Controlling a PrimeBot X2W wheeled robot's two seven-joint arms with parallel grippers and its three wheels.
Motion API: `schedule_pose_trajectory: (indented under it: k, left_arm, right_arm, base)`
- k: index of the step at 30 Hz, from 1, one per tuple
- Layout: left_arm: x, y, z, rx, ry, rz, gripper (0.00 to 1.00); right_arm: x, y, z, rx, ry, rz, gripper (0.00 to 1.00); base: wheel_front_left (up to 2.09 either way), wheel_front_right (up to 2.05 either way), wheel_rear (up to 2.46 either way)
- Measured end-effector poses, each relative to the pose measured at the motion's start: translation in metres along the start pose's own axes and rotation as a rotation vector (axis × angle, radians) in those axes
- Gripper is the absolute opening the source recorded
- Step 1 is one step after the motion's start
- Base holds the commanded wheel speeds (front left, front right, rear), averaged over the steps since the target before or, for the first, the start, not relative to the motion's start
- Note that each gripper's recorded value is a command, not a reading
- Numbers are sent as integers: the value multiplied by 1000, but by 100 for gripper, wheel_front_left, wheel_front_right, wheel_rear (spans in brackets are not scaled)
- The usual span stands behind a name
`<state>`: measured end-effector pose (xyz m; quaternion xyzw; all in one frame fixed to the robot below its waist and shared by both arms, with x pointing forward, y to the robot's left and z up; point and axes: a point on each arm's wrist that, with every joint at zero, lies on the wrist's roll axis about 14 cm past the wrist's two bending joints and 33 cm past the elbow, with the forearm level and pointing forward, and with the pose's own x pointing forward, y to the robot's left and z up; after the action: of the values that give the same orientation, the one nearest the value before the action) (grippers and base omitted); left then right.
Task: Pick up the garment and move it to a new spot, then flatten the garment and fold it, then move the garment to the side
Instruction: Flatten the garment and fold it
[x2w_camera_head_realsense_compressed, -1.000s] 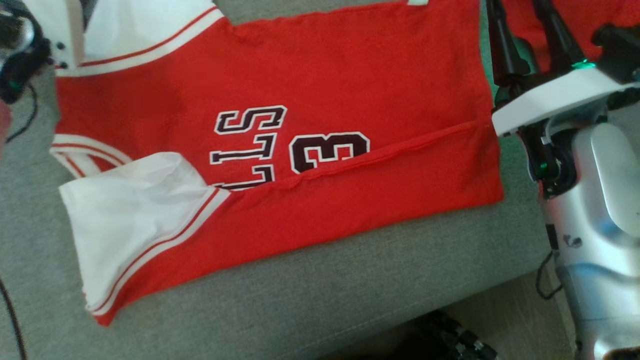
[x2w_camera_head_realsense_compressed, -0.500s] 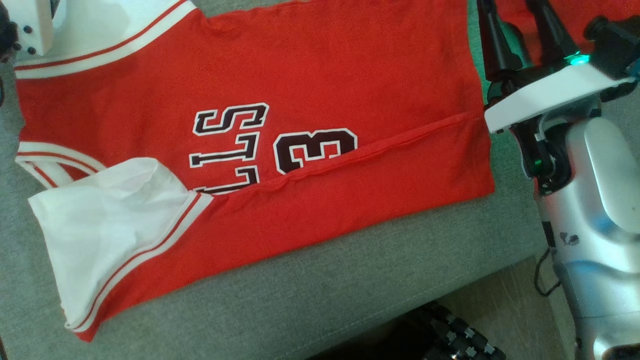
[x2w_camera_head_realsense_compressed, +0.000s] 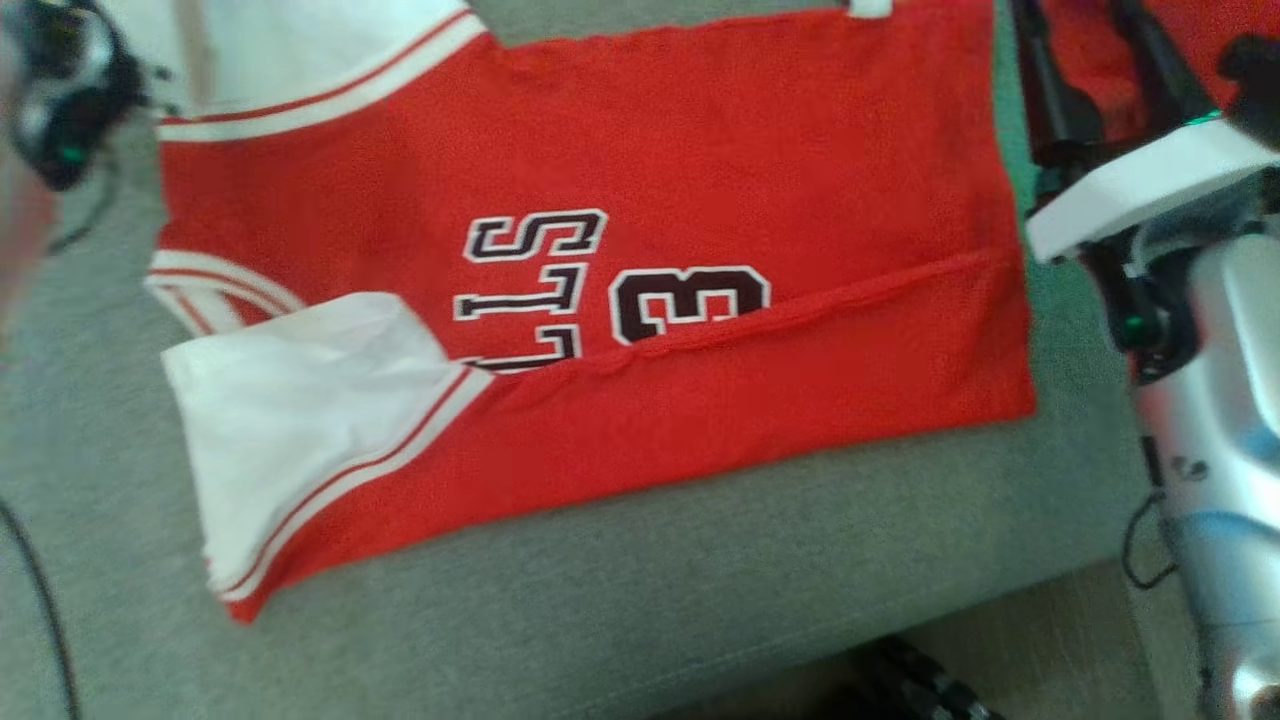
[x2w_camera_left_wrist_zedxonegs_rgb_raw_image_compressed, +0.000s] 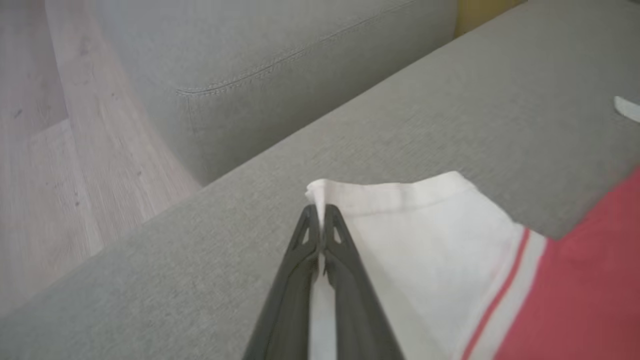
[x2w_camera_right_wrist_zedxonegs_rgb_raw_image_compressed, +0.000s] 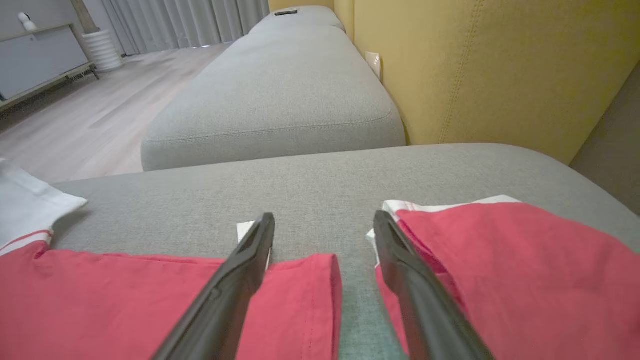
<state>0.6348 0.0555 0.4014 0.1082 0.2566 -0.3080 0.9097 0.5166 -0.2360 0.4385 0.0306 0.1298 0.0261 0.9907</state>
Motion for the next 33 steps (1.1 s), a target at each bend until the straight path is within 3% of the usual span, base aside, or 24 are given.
schedule_pose_trajectory:
  k: [4,10,18,25,31,32,33]
  left_arm:
    - [-21,-24,12,13,-80,-49,0]
    - [-61,-17,21,60,-159,-16,0]
    - [-91,-38,26,94,-214,-54,0]
    - [-99,-41,12,82,-198,-63,0]
    - [-99,-44,11,81,-199,-69,0]
    - [-98,-44,10,82,-199,-68,0]
    - [-98,-43,10,82,-198,-68,0]
  right_arm:
    - [5,0,0,-31,42,6,100]
    - [15,7,-14,-98,147,39,100]
    - [40,5,-30,-190,269,52,100]
    - [47,-3,-61,-237,415,46,100]
    - [50,-5,-66,-235,469,38,100]
    - [49,-5,-67,-213,480,37,32]
    - [48,-4,-68,-220,484,43,0]
  base:
    - [0,0,0]
    - [0,0,0]
    - [0,0,0]
    - [0,0,0]
    - [0,0,0]
    - [0,0,0]
    - [0,0,0]
